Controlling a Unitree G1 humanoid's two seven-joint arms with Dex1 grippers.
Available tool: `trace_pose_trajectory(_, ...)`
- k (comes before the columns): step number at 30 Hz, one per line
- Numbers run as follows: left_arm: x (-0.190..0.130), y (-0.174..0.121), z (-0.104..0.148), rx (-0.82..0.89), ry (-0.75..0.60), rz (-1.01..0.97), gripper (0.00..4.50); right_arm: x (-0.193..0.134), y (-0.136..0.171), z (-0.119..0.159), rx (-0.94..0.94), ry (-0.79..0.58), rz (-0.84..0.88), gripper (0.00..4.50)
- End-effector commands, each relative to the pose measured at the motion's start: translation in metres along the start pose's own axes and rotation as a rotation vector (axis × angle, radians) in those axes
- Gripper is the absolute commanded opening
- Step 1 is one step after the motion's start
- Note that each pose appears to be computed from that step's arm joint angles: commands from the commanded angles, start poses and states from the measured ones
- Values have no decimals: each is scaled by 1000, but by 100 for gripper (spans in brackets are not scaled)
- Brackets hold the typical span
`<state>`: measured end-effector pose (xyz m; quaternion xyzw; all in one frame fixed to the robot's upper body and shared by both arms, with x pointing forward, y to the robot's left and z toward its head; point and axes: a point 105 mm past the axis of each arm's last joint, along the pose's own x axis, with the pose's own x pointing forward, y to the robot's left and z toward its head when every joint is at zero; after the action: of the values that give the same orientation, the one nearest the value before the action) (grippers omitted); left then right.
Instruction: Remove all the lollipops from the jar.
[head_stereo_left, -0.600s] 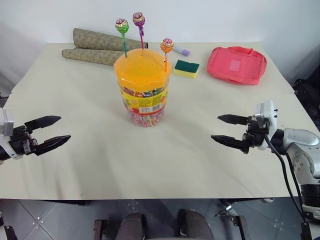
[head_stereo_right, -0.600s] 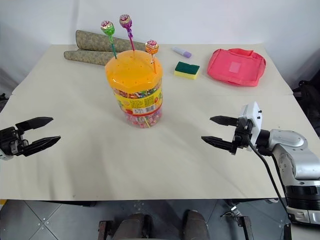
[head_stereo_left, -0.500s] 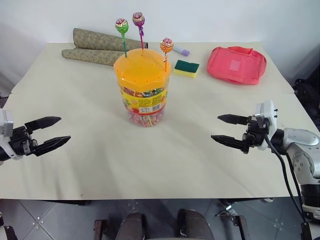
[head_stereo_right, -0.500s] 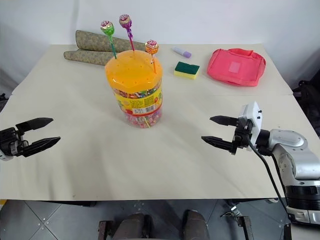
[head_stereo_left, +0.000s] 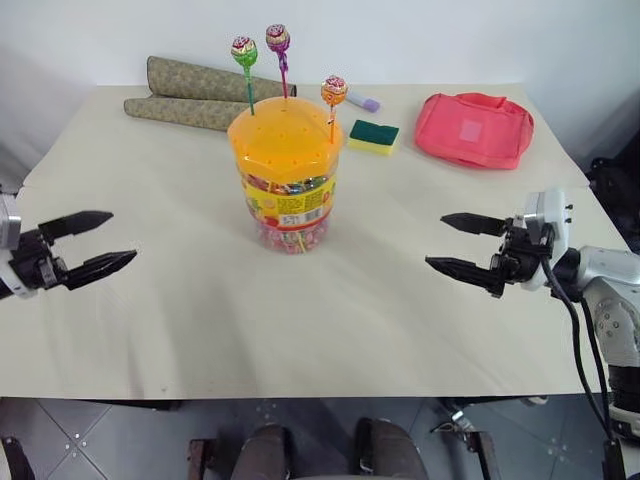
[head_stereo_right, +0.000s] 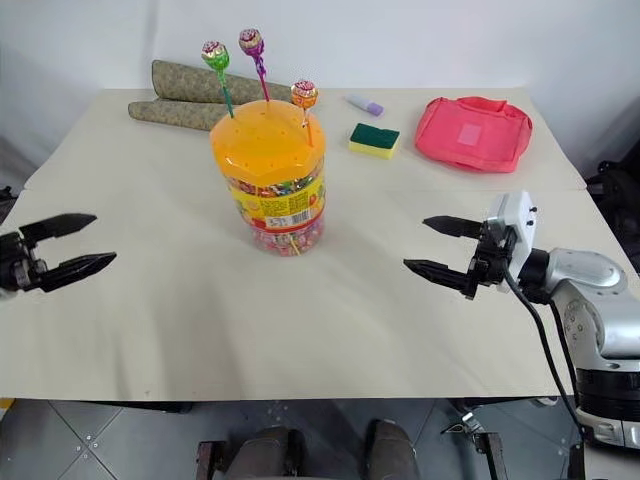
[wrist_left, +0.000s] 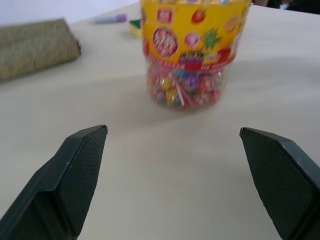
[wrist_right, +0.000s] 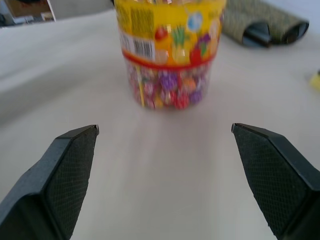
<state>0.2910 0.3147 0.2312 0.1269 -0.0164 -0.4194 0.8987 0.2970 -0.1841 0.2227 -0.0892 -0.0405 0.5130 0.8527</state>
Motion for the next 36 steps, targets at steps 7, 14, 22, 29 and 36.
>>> trace_pose_trajectory(7, 78, 22, 94, 138, -157, -21, 450, 15, 25, 62, -112, -156, 61, 446)
trace_pose_trajectory(14, 144, 19, 113, 110, -245, -148, 450, 17, 25, 76, -104, -216, 23, 446)
trace_pose_trajectory(22, 193, 13, 129, 60, -332, -161, 450, 13, 28, 76, -107, -229, -33, 446)
trace_pose_trajectory(29, 195, 12, 140, 42, -382, -180, 271, 7, 30, 75, -105, -230, -76, 450)
trace_pose_trajectory(36, 187, 15, 147, 62, -389, -174, 53, 7, 28, 75, -104, -229, -86, 450)
